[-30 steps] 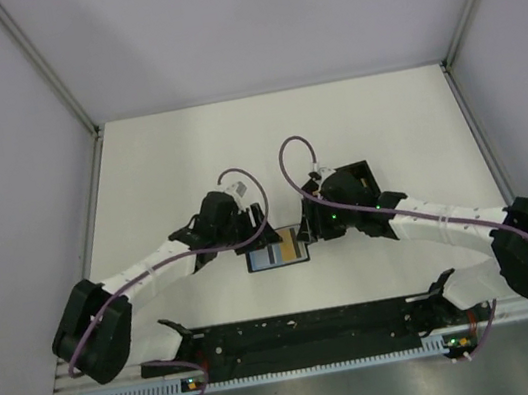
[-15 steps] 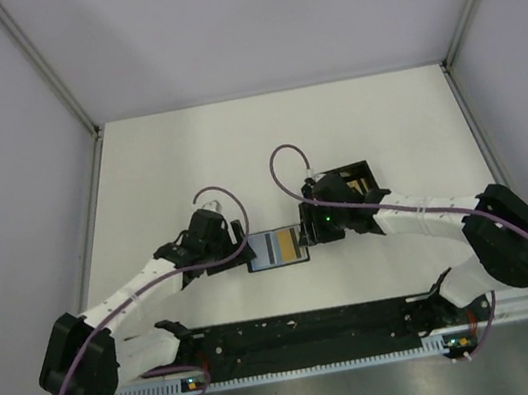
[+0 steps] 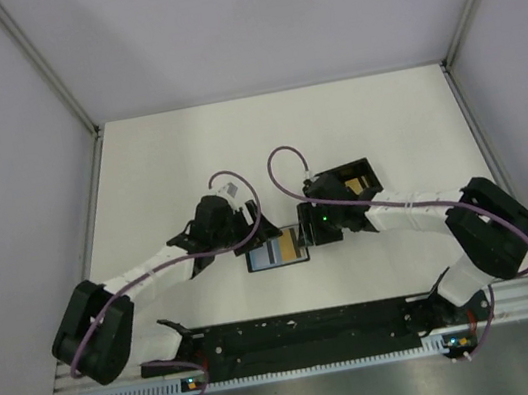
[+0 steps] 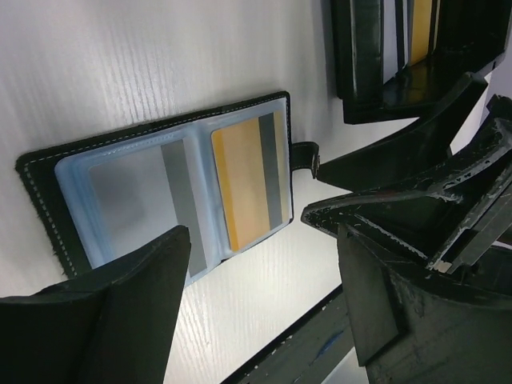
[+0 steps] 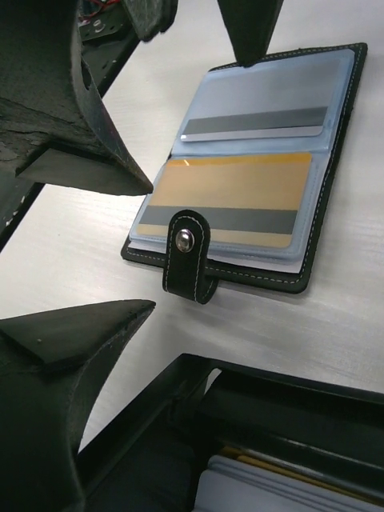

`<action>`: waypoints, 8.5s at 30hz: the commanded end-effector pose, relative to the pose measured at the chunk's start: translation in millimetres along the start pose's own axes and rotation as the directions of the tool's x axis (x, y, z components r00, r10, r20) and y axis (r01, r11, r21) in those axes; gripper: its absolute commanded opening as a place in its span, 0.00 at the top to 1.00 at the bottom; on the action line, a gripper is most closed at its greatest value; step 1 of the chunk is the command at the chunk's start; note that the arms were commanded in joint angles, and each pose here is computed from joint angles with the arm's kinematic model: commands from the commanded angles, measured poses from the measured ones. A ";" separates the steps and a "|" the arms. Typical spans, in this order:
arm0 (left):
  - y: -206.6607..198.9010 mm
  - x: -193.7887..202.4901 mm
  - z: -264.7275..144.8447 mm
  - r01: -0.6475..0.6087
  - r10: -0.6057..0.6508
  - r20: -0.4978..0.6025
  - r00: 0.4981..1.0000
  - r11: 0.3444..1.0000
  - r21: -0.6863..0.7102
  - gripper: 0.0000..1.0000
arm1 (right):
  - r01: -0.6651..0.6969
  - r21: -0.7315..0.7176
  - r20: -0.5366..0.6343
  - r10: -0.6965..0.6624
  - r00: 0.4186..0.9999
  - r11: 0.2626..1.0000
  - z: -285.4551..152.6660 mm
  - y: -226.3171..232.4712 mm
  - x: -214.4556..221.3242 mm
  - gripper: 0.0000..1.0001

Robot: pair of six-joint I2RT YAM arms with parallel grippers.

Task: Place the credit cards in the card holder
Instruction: Close the card holder at the center of the board.

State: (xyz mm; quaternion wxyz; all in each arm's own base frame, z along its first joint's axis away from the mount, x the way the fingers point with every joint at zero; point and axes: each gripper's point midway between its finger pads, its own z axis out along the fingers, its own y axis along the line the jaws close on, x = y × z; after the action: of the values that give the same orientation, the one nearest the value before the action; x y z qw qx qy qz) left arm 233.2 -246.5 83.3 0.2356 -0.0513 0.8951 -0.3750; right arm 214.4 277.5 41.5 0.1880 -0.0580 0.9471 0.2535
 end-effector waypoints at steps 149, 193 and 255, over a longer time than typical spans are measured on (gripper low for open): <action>72.2 58.7 -6.4 0.056 -0.071 -0.052 0.996 0.967 -0.248 0.42 | 0.119 0.333 0.152 -0.178 0.972 0.935 -12.6 -37.5 -52.8 0.92; 64.2 59.5 2.2 0.101 -0.112 -0.047 0.993 0.977 -0.189 0.44 | 0.041 0.137 0.029 -0.045 0.999 0.990 1.3 -41.7 7.3 1.00; -74.9 35.1 33.0 -0.004 0.055 -0.154 0.987 0.949 0.316 0.57 | 0.019 0.191 0.079 -0.034 0.996 0.981 -6.5 -50.4 1.2 0.91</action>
State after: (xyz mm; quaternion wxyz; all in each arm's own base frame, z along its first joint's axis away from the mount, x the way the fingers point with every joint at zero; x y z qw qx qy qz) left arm 205.9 -309.7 87.4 0.1695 -0.0050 0.8600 -0.4814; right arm 223.3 235.0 18.5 0.2255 -0.0453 0.9575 0.1743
